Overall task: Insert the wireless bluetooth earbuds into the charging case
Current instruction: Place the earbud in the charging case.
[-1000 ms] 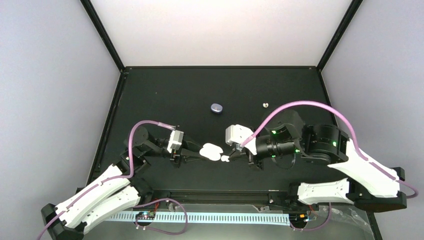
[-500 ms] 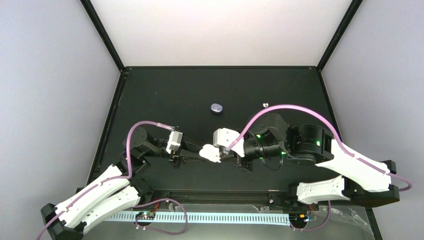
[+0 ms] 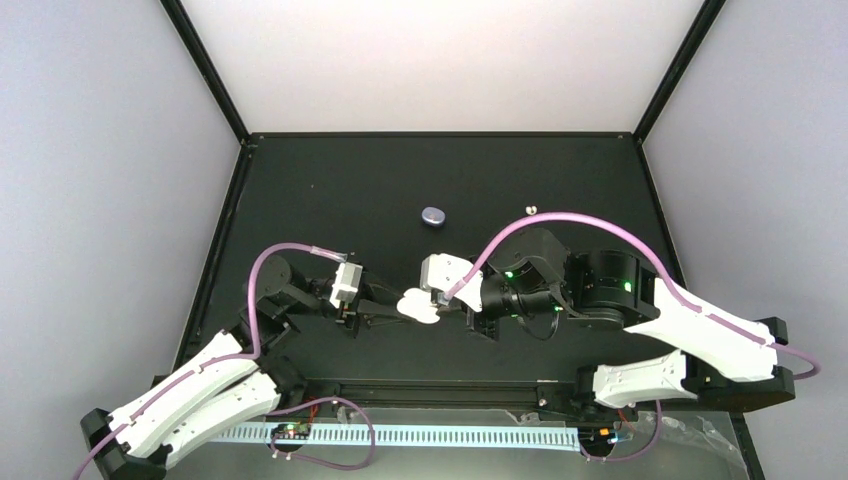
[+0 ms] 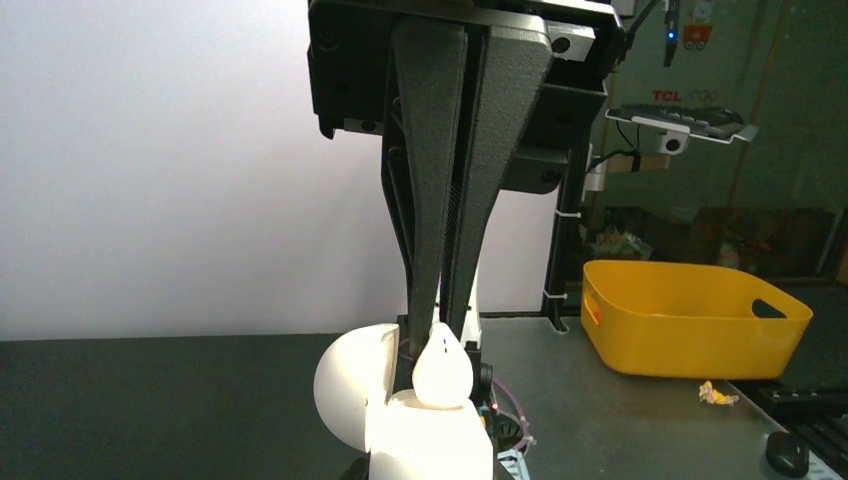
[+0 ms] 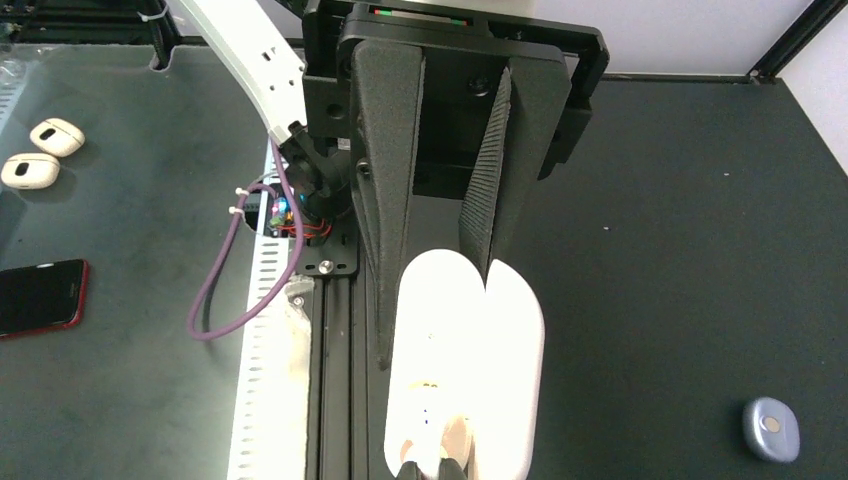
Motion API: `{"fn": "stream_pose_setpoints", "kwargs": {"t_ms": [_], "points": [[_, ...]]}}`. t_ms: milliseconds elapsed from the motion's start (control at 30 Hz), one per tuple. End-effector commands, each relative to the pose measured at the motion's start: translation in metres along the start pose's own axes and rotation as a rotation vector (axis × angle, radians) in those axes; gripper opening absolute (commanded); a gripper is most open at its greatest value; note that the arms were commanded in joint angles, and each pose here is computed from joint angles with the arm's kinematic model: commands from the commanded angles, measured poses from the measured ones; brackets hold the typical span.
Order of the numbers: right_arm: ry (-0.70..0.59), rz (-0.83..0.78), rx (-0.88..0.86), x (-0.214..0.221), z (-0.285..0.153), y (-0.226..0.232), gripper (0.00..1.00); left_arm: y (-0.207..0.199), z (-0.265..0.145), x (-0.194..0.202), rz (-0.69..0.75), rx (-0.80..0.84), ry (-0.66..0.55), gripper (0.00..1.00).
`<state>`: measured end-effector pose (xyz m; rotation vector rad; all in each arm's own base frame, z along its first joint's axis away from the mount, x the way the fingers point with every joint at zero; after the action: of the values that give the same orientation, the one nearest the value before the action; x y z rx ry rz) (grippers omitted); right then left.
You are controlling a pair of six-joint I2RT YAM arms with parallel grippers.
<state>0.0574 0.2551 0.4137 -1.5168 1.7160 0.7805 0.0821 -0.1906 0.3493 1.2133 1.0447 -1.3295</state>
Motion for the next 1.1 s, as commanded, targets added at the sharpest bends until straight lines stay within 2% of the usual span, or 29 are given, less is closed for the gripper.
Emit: {"fn": "stream_pose_setpoints", "kwargs": {"t_ms": [0,567,800,1067], "points": [[0.004,-0.005,0.027,0.0,0.004,0.0,0.01,-0.006,-0.003,-0.027,0.072,-0.01,-0.075,0.02],[-0.006,0.02,0.126,-0.001,0.009,-0.007,0.01,-0.007,-0.005,-0.04,0.055,-0.031,-0.148,0.02],[-0.076,0.055,0.195,-0.006,-0.001,-0.013,0.01,-0.004,-0.004,-0.037,0.026,-0.036,-0.178,0.02],[-0.104,0.071,0.191,-0.009,-0.003,-0.012,0.03,-0.003,-0.005,-0.037,0.01,-0.047,-0.214,0.02]]}}
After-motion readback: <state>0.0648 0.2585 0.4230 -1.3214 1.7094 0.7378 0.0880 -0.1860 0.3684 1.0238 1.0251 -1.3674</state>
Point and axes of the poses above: each gripper's point midway between its finger pads, its own z axis out along the fingers, its own y axis along the line the jaws close on, x = y × z, the point moved 7 cm from there along -z, back along the fingers, and after that the axes turned 4 degrees about z, right-handed, at the moved point
